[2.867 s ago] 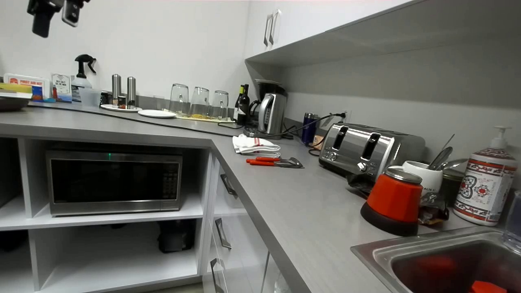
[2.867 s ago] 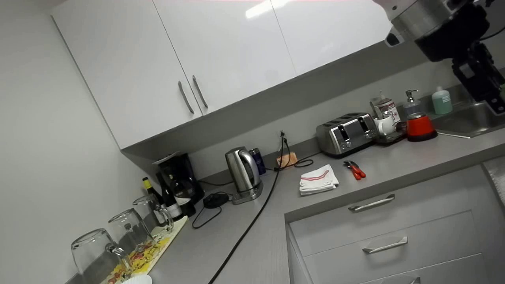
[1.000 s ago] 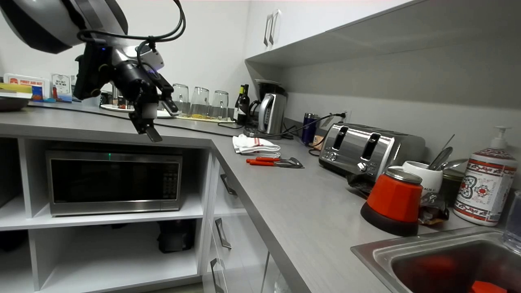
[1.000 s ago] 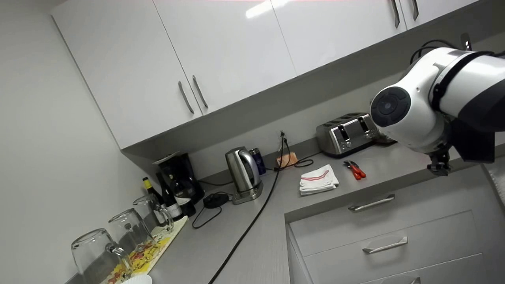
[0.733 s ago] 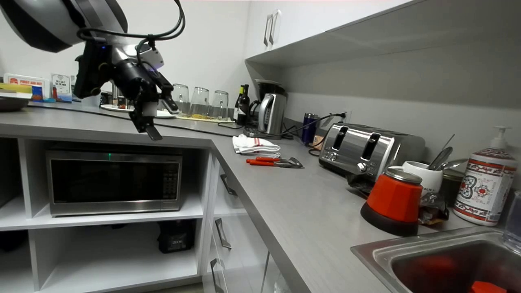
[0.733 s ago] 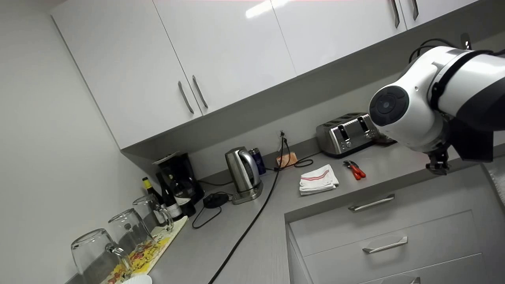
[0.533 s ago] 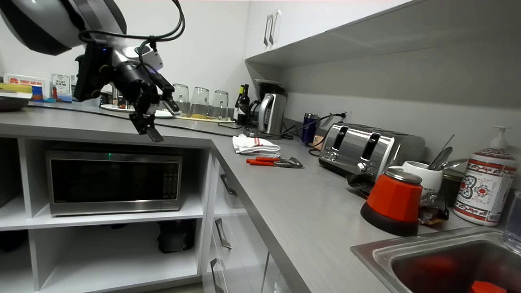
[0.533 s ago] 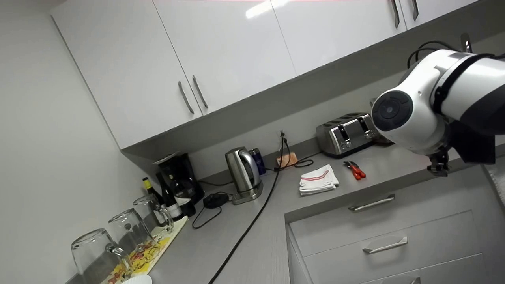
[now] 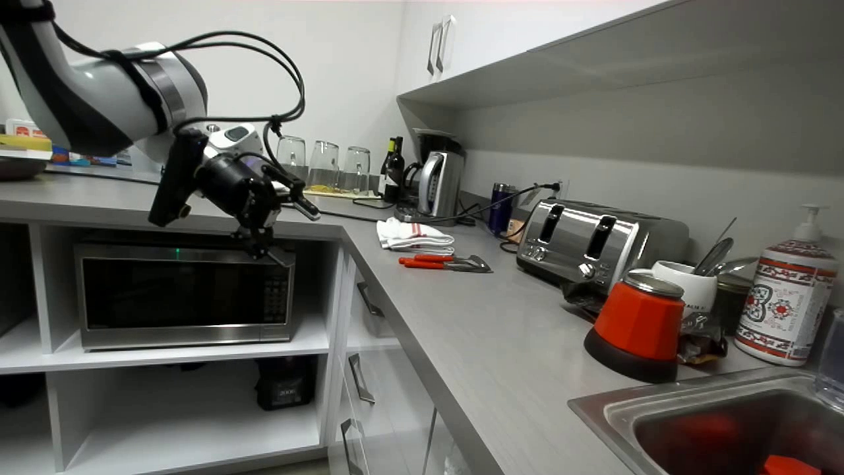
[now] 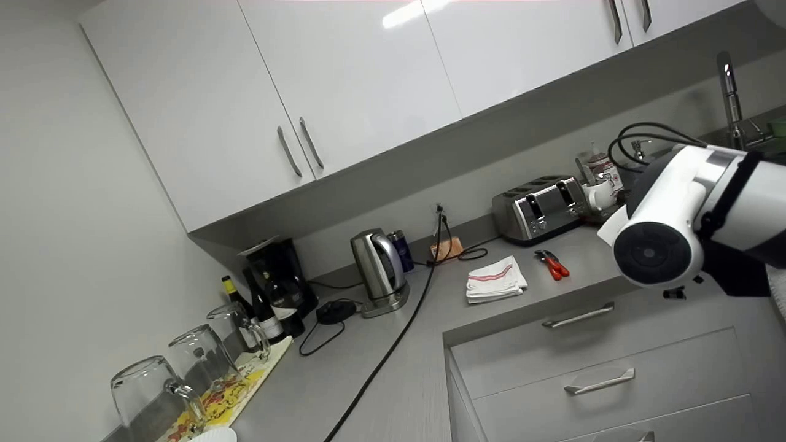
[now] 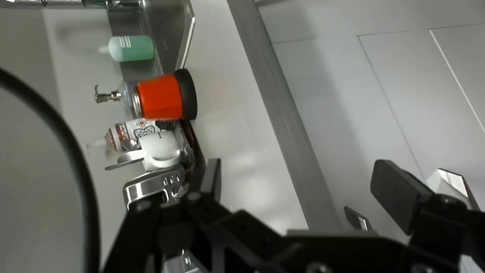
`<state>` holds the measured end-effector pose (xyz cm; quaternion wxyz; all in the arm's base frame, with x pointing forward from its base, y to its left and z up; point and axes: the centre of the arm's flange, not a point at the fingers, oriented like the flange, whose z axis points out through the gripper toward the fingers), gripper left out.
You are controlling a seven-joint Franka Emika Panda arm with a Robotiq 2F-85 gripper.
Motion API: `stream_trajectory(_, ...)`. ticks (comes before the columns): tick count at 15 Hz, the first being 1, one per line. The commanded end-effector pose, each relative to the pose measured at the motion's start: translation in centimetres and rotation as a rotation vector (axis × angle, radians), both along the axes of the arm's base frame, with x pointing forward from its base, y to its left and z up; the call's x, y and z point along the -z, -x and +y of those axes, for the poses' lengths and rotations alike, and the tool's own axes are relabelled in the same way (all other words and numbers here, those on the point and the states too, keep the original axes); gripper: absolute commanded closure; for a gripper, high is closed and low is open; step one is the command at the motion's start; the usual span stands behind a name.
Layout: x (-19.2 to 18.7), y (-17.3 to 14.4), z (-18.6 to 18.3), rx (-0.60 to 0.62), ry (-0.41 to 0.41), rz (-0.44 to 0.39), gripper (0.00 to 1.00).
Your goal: Open the topmost drawer on the left side of the cabinet, remove the red cup from the drawer and place it on the countertop, close the open drawer
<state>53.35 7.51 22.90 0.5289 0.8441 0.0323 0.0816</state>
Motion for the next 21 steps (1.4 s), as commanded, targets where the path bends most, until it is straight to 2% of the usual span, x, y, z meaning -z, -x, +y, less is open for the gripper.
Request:
stream_trajectory(1, 4.1, -2.1, -0.5, -0.069, 0.072, -0.044, 0.00)
stream_trajectory(8, 10.5, -4.6, -1.0, -0.132, 0.134, -0.077, 0.00)
stream_trajectory(15, 15.9, -6.2, -0.9, -0.179, 0.174, -0.033, 0.00)
stream_trajectory(21, 18.5, -8.1, -1.5, -0.175, 0.227, -0.018, 0.00)
